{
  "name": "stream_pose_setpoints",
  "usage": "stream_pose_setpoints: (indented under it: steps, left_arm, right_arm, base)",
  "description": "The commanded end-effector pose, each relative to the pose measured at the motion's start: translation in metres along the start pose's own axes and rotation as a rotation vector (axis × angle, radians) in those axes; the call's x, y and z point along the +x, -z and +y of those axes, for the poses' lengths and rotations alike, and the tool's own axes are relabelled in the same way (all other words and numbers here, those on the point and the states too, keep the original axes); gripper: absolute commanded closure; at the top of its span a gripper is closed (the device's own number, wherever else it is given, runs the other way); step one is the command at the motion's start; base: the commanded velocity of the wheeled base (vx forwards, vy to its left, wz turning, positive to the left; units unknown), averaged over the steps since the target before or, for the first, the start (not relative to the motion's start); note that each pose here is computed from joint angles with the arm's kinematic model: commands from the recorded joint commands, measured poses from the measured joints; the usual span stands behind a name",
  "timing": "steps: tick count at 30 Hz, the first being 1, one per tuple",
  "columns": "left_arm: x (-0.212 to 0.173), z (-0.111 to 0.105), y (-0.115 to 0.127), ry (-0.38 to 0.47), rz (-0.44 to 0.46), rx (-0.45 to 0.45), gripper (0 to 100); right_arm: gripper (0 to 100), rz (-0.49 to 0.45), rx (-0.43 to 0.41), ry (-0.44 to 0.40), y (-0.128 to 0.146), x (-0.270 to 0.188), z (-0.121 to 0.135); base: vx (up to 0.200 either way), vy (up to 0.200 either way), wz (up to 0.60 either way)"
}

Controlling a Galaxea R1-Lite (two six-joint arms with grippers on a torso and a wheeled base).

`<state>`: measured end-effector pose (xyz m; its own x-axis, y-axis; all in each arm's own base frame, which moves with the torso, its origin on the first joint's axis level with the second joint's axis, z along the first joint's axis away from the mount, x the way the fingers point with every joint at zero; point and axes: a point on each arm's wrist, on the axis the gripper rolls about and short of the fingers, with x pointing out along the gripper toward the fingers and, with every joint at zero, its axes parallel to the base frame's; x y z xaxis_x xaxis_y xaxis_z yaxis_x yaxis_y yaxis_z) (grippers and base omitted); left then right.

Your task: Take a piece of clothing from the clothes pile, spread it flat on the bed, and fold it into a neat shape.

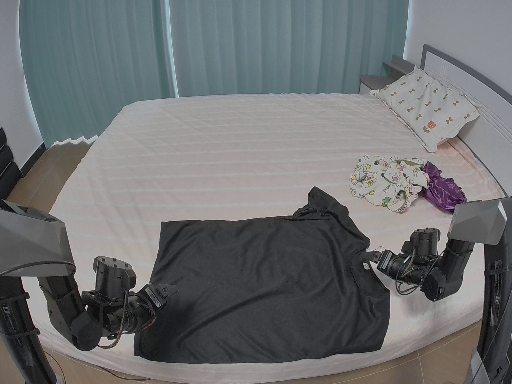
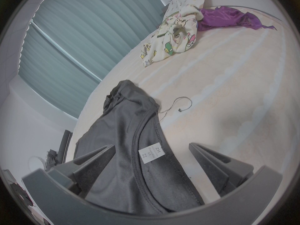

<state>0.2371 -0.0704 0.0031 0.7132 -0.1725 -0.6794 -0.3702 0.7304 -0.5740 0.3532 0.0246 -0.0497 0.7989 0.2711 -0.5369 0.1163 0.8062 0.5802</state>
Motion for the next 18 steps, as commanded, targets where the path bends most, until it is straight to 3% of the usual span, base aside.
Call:
stream_pose_setpoints:
  steps: [1, 8, 9, 18]
  left_arm:
    - [0.0059, 0.0051, 0.0033, -0.024, 0.016, -0.002, 0]
    - [0.0057, 0.0048, 0.0031, -0.021, 0.014, -0.002, 0]
    - [0.0057, 0.0051, 0.0029, -0.023, 0.014, -0.003, 0]
    - [0.0059, 0.0049, 0.0015, -0.023, 0.002, -0.004, 0]
  right_arm:
    - [0, 0.032, -0.007, 0.014, 0.0099, 0.0149, -0.0083]
    - [0, 0.037, -0.032, 0.013, 0.0125, 0.0209, -0.0097]
    - [100, 0.038, -0.031, 0.015, 0.0128, 0.0212, -0.01]
    - [100, -0.002, -0.021, 0.027, 0.004, 0.0177, -0.015]
  base:
    - [0.0, 0.0, 0.0]
    - [0.0, 0.0, 0.0]
    - [0.0, 0.0, 0.0]
    - [0.0, 0.0, 0.0]
